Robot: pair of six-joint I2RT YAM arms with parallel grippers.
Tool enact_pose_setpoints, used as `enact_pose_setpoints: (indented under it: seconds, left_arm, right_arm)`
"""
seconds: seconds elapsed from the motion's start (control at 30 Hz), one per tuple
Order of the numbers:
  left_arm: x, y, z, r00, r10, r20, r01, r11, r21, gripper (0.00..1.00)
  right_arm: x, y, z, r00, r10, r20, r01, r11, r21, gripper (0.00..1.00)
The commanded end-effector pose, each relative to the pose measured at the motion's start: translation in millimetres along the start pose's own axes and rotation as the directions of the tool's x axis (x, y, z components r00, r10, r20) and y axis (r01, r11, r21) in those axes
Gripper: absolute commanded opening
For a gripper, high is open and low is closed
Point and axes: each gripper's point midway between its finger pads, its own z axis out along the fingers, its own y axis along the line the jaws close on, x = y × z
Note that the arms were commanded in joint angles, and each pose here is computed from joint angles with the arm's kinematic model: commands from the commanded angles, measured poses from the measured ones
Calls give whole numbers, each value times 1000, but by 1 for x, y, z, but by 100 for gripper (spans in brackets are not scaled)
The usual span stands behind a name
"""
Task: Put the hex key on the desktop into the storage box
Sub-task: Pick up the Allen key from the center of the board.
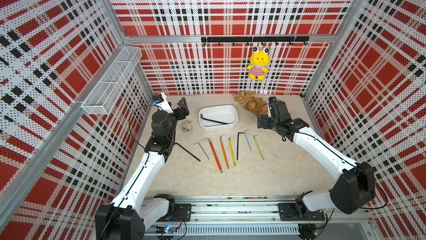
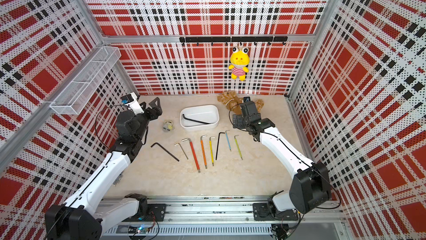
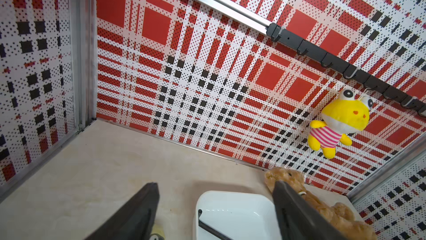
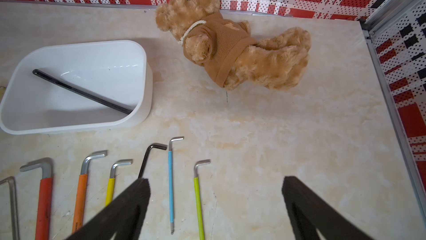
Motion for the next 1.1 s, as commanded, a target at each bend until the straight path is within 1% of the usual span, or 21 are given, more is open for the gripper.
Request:
enact_pose_setpoints:
  seconds: [0.0, 0.13, 0.27, 0.3, 0.33, 0.43, 0.5, 0.6, 0.8, 0.9, 0.97, 1.07]
  left_arm:
    - [-1, 8, 1, 1000, 4, 29, -3, 1000, -25, 100]
    - [2, 21, 8, 1000, 5, 19, -4, 996, -87, 99]
    - [-16, 13, 10, 999, 2, 40, 0, 998, -67, 99]
    - [-20, 8, 10, 999, -30, 44, 33, 998, -53, 99]
    - [-24, 6, 10, 998, -38, 46, 40, 998, -46, 99]
    - [-28, 2, 6, 997, -54, 46, 56, 998, -33, 99]
    - [-29, 3, 1, 997, -59, 48, 61, 997, -39, 99]
    - [-26, 6, -5, 997, -67, 38, 69, 997, -46, 99]
    - [-28, -3, -13, 997, -79, 25, 79, 997, -14, 99]
    - [-28, -9, -15, 997, -71, 4, 71, 998, 2, 99]
    - [-27, -12, -14, 998, -63, -9, 64, 998, 11, 99]
    - [-23, -16, -12, 998, -57, -31, 57, 998, 23, 99]
  right_arm:
    - [7, -5, -11, 1000, 15, 11, -15, 1000, 5, 100]
    - [10, -14, -26, 998, 31, 58, -32, 999, 14, 100]
    - [-5, -21, -53, 989, 54, 138, -56, 998, 15, 100]
    - [-11, -22, -63, 984, 63, 164, -65, 998, 4, 100]
    - [-18, -23, -73, 978, 76, 193, -76, 997, -9, 100]
    - [-31, -25, -99, 955, 111, 276, -101, 994, -49, 100]
    - [-33, -26, -108, 944, 120, 309, -104, 992, -67, 100]
    - [-28, -25, -109, 953, 114, 281, -99, 993, -68, 100]
    - [-6, -27, -94, 985, 87, 152, -85, 996, -21, 100]
    - [4, -28, -85, 990, 88, 110, -88, 996, -5, 100]
    - [8, -26, -82, 992, 89, 94, -88, 996, -16, 100]
    - [13, -28, -76, 990, 114, 78, -114, 993, 3, 100]
